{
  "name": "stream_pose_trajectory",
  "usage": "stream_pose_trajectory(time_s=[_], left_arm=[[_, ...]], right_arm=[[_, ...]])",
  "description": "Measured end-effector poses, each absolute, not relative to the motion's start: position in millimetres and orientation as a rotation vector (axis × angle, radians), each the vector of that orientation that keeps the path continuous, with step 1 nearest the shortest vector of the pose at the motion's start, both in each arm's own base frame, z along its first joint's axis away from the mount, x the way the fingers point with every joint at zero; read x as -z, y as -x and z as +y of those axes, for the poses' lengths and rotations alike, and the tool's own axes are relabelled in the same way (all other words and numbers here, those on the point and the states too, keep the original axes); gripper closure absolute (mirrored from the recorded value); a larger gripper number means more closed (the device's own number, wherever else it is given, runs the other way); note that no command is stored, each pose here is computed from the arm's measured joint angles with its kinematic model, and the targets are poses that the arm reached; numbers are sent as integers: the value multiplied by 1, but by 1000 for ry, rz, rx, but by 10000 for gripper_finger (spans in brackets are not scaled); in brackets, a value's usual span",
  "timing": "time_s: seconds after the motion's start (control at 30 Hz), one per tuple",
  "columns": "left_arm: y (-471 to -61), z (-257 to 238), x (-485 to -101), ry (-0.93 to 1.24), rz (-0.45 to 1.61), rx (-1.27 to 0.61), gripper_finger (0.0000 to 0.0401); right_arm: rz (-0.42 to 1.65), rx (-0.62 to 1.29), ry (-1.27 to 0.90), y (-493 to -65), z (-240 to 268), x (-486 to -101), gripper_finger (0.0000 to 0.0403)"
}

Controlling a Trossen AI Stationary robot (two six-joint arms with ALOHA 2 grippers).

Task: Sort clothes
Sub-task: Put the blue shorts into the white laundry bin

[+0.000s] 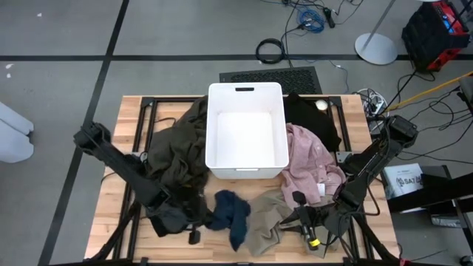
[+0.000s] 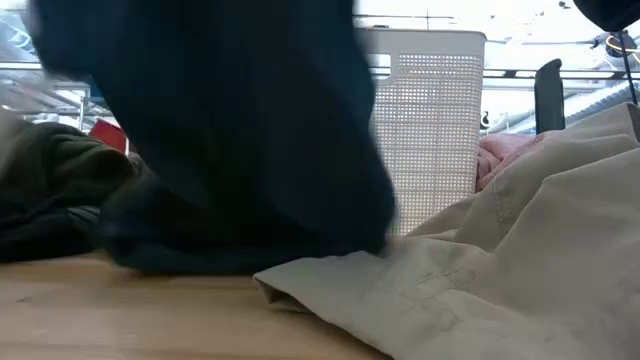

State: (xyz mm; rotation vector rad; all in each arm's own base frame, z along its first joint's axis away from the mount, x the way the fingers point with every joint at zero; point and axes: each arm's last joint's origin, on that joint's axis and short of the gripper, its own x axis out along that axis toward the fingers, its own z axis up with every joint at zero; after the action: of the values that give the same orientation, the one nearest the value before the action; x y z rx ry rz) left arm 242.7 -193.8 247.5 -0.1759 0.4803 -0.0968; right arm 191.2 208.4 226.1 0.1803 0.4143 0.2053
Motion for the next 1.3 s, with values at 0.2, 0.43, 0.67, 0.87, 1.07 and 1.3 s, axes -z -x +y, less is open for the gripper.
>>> stream_pose_trajectory(time_s=[0.2, 0.43, 0.67, 0.87, 1.07, 1.3], left_arm=[[-230, -205, -281, 130, 350, 93, 398], [-221, -215, -308, 113, 260, 55, 398], [-224, -215, -325, 122, 220, 51, 398], [-231, -208, -325, 154, 232, 46, 398], [-238, -206, -320, 197, 249, 35, 398], [-244, -207, -314, 194, 275, 57, 398]], right_arm=[[408, -221, -225, -187, 209, -231, 328], [329, -261, -232, -187, 213, -241, 328], [15, -305, -113, -199, 217, -266, 328], [-104, -222, -29, -222, 207, -268, 323], [-57, -149, 75, -262, 213, -271, 270], [166, -30, 247, -318, 233, -290, 204]])
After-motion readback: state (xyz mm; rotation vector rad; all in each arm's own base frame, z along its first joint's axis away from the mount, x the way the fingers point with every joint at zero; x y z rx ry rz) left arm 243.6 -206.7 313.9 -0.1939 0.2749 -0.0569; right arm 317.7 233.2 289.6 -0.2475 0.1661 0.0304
